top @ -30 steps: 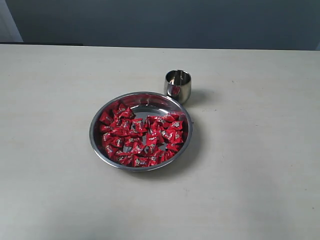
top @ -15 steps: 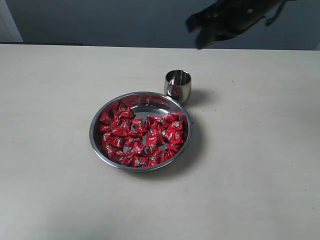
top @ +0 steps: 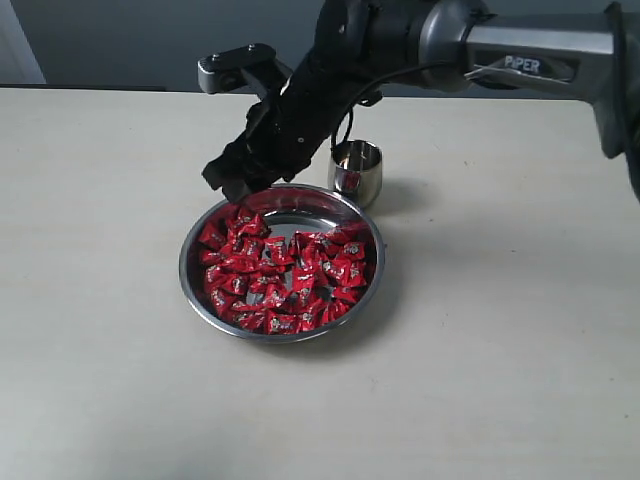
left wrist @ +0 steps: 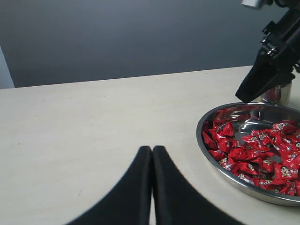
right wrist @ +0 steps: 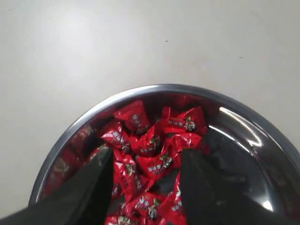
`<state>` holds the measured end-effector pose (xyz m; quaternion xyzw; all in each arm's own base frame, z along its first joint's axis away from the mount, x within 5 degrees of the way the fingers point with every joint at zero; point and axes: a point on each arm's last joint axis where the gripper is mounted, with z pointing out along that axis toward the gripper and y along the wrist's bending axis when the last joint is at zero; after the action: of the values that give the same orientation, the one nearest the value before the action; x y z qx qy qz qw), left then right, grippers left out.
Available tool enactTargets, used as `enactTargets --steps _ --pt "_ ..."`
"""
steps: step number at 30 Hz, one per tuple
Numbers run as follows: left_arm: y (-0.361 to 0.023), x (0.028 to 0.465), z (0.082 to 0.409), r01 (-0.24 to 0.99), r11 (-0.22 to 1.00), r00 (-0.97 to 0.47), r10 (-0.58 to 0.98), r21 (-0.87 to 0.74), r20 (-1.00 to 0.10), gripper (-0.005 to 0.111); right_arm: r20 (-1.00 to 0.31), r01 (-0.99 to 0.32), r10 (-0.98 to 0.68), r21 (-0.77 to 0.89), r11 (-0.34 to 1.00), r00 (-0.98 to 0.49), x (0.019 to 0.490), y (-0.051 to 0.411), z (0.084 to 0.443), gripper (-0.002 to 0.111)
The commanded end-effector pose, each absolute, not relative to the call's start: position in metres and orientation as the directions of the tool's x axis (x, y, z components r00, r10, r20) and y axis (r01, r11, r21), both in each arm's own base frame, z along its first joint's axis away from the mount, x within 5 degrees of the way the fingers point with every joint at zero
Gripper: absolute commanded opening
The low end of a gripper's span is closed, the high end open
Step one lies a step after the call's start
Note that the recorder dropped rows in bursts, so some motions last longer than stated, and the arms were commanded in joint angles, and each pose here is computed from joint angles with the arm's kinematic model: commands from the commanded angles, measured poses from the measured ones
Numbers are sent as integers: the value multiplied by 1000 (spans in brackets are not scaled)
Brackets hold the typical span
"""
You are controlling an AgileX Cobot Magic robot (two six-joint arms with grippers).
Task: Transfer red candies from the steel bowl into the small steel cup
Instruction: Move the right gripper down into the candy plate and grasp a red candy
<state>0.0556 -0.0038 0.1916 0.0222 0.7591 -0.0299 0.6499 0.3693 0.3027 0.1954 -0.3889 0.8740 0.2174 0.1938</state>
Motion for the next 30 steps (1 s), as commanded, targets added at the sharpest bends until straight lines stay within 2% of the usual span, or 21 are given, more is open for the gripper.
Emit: enactTargets --steps 1,15,22,30 --pt "-4 55 192 80 997 -145 -6 -18 -989 0 -497 -745 -579 242 622 -646 379 310 183 43" --pt "-4 55 192 80 997 -145 -6 -18 -989 0 -419 -713 -603 180 677 -679 390 307 136 43" --pt "-4 55 192 80 997 -145 -6 -18 -989 0 -478 -678 -541 172 714 -692 396 312 132 43" --pt "-4 55 192 80 997 -145 -6 -18 -989 0 -463 -674 -544 178 717 -700 396 312 124 43"
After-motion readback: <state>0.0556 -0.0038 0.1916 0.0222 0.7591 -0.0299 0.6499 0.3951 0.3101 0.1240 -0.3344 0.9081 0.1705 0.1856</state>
